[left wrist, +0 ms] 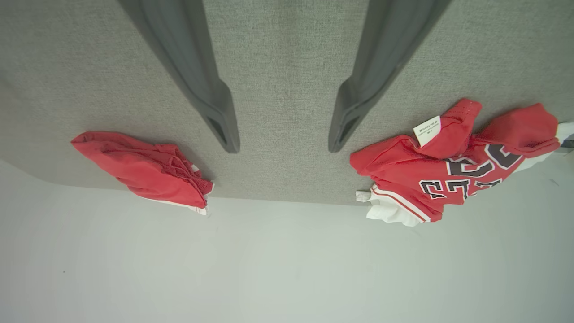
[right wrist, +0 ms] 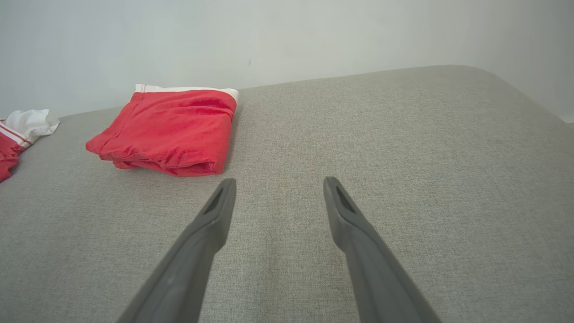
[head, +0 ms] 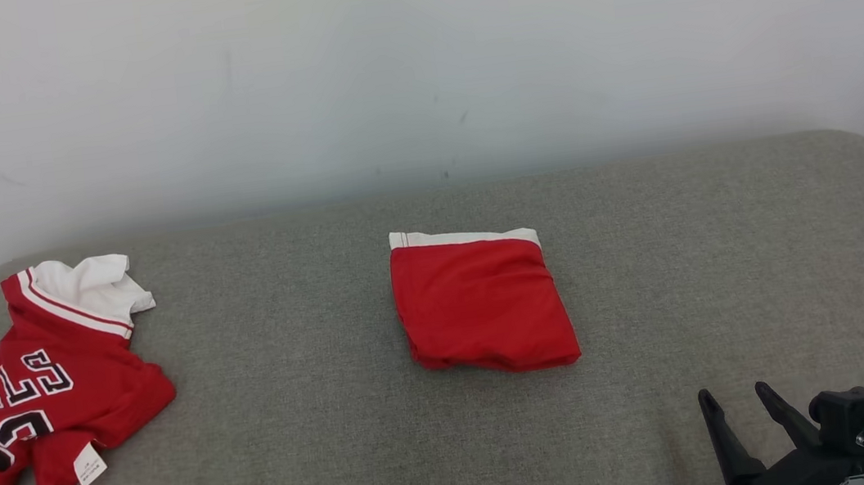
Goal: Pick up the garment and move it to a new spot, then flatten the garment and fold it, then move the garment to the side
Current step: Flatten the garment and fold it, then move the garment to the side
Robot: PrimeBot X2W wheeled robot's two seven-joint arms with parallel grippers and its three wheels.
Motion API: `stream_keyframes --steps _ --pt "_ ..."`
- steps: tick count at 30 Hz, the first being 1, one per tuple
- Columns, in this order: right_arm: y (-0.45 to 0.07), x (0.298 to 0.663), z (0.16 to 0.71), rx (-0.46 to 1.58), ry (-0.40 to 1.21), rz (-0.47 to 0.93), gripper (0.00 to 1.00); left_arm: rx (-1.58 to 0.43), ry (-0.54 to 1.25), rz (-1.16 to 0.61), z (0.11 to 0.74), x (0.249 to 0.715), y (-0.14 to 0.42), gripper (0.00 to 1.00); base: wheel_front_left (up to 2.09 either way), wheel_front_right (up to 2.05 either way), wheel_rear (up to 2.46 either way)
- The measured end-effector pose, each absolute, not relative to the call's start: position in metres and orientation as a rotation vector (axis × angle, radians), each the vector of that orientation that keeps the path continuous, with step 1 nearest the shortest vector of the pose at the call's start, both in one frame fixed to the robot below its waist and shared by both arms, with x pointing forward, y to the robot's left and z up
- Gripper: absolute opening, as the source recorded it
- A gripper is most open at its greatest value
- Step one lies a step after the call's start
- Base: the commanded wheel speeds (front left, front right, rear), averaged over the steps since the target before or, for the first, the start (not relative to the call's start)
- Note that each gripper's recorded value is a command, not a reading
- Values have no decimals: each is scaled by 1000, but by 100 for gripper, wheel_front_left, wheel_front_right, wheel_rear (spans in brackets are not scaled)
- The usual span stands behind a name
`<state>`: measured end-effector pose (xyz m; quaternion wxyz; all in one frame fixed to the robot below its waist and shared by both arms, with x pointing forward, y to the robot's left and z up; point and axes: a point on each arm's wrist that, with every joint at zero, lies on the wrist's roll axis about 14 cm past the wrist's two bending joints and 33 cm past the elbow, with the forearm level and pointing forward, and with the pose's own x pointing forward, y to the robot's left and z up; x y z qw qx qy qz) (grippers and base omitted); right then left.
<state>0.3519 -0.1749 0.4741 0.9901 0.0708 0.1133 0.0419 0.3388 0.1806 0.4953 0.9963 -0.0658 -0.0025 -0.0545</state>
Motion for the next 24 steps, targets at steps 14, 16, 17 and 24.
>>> stream_keyframes --steps 14,16,17,24 --pt "-162 353 471 129 252 129 100 -130 -26 -38 500 335 203 100 0 0 0" --pt "-161 354 470 129 256 132 100 -129 -26 -34 501 334 205 100 0 0 0" --pt "-160 354 470 129 257 134 100 -128 -25 -34 501 334 206 100 0 0 0" --pt "-158 357 467 133 266 141 100 -142 -18 -39 503 331 207 100 0 0 0"
